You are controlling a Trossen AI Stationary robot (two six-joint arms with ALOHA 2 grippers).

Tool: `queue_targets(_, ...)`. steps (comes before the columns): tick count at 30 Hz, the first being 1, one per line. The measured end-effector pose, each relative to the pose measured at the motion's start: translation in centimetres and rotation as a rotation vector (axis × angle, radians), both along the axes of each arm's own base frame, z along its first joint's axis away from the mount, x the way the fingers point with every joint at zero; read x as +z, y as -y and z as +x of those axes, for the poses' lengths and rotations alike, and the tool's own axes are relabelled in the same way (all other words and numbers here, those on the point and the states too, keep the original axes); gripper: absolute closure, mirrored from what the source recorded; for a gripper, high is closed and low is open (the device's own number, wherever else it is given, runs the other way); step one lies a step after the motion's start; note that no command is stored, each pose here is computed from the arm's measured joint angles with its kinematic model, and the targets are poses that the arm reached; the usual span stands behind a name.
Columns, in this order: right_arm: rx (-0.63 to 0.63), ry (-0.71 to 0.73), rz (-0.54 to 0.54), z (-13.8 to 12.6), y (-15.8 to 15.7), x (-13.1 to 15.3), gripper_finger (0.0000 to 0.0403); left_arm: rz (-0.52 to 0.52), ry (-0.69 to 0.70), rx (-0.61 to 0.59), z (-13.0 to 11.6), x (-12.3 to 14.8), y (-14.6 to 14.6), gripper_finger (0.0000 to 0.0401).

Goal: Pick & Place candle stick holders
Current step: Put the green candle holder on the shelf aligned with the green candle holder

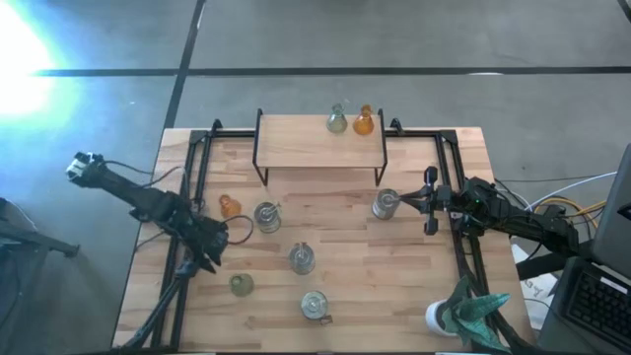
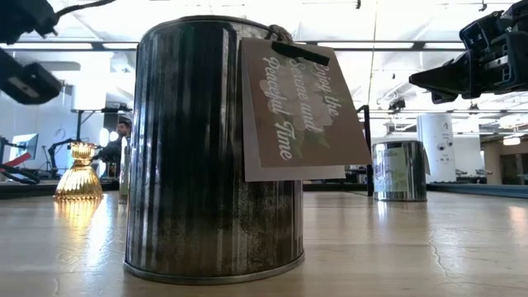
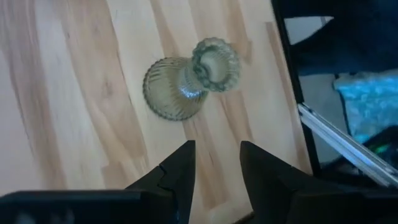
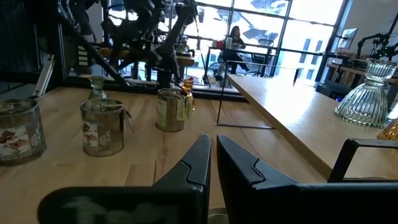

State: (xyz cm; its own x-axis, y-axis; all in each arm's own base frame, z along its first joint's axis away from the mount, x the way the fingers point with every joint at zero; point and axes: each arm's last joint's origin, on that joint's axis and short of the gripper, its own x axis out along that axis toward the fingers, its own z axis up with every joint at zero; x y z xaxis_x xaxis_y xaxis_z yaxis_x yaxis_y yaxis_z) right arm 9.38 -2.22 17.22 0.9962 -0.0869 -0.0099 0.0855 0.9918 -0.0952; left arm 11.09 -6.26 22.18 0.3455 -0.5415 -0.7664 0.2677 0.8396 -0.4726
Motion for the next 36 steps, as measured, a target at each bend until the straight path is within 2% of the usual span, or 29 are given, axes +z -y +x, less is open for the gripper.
queue_targets(8, 0.0, 0.0, 0.0, 0.0, 0.0, 0.0, 0.0381, -0.089, -0.11, 0.142, 0.5, -3.9, 0.6, 0.0261)
queue_targets(16, 0.0, 0.0, 0.0, 0.0, 0.0, 0.0, 0.0381, -0.122, -0.068, 0.178, 0.9, -4.8, 0.7, 0.0207)
queue_targets(20, 0.0, 0.0, 0.0, 0.0, 0.0, 0.0, 0.0381, -0.142, -0.028, 0.168, 1.1, -5.4, 0.8, 0.0177)
queue_targets(25, 0.0, 0.0, 0.0, 0.0, 0.0, 0.0, 0.0381, -0.137, 0.07, 0.081, 1.4, -5.5, 1.0, 0.0155)
queue_targets(29, 0.0, 0.0, 0.0, 0.0, 0.0, 0.0, 0.0381, -0.116, 0.118, 0.034, 1.6, -6.3, 1.1, 0.0151)
queue_targets(36, 0.0, 0.0, 0.0, 0.0, 0.0, 0.0, 0.0381, -0.1, 0.128, 0.041, 2.1, -8.2, 1.3, 0.0153)
